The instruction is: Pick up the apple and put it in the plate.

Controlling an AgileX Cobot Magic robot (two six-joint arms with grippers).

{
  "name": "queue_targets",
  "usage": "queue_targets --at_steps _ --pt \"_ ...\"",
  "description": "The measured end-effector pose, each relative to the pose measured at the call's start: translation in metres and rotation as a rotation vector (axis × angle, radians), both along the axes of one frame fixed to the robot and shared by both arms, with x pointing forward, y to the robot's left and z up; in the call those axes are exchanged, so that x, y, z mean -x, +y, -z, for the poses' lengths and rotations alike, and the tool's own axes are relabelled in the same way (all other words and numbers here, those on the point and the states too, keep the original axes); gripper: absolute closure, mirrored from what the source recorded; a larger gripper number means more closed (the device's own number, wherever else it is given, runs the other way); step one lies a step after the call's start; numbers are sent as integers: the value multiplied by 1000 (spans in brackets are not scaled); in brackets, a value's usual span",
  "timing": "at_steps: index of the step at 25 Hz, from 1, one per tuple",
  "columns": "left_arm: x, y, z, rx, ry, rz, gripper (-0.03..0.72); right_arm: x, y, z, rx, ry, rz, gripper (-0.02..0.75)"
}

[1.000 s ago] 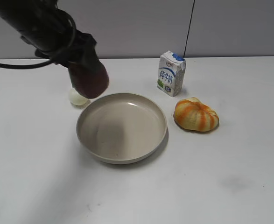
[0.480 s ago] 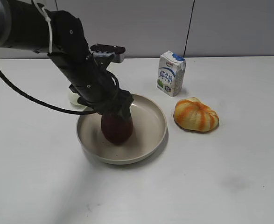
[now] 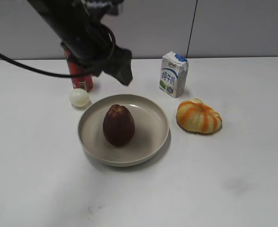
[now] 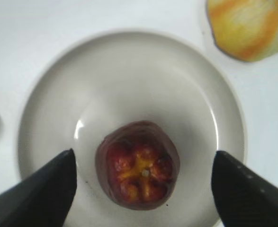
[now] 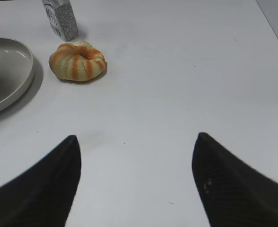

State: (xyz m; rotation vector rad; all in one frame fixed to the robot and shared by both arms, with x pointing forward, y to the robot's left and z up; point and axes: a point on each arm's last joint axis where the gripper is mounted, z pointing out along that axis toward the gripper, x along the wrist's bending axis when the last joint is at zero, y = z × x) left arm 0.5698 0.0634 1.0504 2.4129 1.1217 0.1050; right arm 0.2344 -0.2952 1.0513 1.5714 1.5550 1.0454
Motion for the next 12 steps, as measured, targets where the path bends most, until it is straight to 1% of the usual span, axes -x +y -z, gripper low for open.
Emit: queue_targets --at_steps 2,5,9,12 --pt "6 19 -36 -25 -44 -1 6 0 0 0 0 0 0 153" --pt "18 58 -71 -73 -40 -45 14 0 0 0 0 0 0 153" --pt "30 111 -95 -74 -69 -166 38 0 0 0 0 0 0 153" --pt "50 146 -95 -84 -54 -254 67 0 0 0 0 0 0 153"
